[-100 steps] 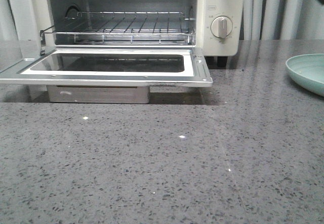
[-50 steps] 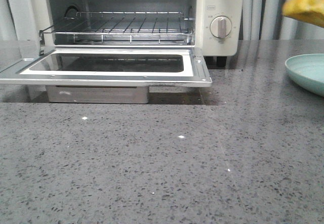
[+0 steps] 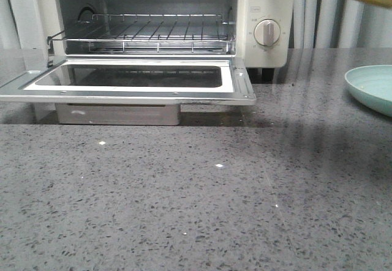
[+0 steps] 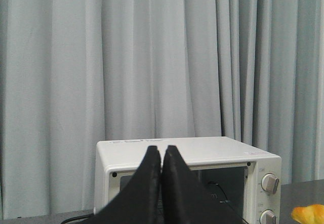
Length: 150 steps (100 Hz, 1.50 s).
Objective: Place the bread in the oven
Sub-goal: 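Lift the croissant with the right gripper and carry it toward the oven, then lower the croissant onto the oven rack and open the right gripper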
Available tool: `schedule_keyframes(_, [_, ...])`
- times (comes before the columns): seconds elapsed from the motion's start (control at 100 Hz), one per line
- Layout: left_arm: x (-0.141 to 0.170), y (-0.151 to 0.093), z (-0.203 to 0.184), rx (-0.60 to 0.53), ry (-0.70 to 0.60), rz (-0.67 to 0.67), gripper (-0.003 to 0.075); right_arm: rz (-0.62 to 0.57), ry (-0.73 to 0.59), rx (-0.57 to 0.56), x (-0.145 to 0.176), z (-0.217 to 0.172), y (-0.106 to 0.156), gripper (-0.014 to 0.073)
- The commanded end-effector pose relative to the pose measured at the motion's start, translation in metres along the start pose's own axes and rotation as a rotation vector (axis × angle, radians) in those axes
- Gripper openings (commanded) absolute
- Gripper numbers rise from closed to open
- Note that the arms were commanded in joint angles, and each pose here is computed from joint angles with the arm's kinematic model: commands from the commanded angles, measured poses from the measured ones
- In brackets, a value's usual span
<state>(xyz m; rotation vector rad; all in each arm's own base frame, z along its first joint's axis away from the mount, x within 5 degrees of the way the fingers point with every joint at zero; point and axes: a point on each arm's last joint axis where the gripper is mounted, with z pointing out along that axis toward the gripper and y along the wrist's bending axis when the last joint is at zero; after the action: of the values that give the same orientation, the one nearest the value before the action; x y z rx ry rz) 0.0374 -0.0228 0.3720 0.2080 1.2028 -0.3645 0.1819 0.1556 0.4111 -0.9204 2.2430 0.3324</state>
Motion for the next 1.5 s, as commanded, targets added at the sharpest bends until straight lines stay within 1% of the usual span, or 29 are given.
schedule_keyframes(0.0, [-0.007,0.001,0.003,-0.012,-0.016,-0.029,-0.0022,-0.052,-0.13,0.009,-0.024,-0.009,0.001,-0.0069])
schedule_keyframes(0.13, [-0.007,0.001,0.003,-0.012,-0.016,-0.029,-0.0022,-0.091,-0.124,0.03,-0.045,0.007,-0.002,-0.0069])
schedule_keyframes(0.25, [-0.007,0.001,0.003,-0.008,-0.015,-0.031,-0.0021,-0.123,-0.103,0.058,-0.064,0.031,-0.007,-0.0069])
schedule_keyframes(0.48, [-0.006,-0.003,0.003,0.033,-0.004,-0.031,-0.0022,-0.186,-0.104,0.159,-0.094,0.065,-0.018,-0.0069])
schedule_keyframes(0.64, [-0.006,-0.003,0.003,0.033,-0.004,-0.031,-0.0021,-0.217,-0.103,0.209,-0.11,0.084,-0.024,-0.0069])
schedule_keyframes(0.77, [-0.006,-0.003,0.003,0.033,-0.004,-0.031,-0.0022,-0.266,-0.118,0.279,-0.121,0.099,-0.03,-0.0069])
schedule_keyframes(0.91, [-0.006,-0.003,0.003,0.035,-0.004,-0.031,-0.0022,-0.305,-0.125,0.321,-0.128,0.119,-0.035,-0.0069])
schedule_keyframes(1.24, [-0.006,-0.004,0.003,0.039,-0.003,-0.031,-0.0022,-0.396,-0.122,0.386,-0.131,0.159,-0.04,-0.0069])
schedule_keyframes(1.49, [-0.006,-0.004,0.003,0.039,-0.003,-0.031,-0.0022,-0.438,-0.172,0.416,-0.136,0.164,-0.043,-0.0069])
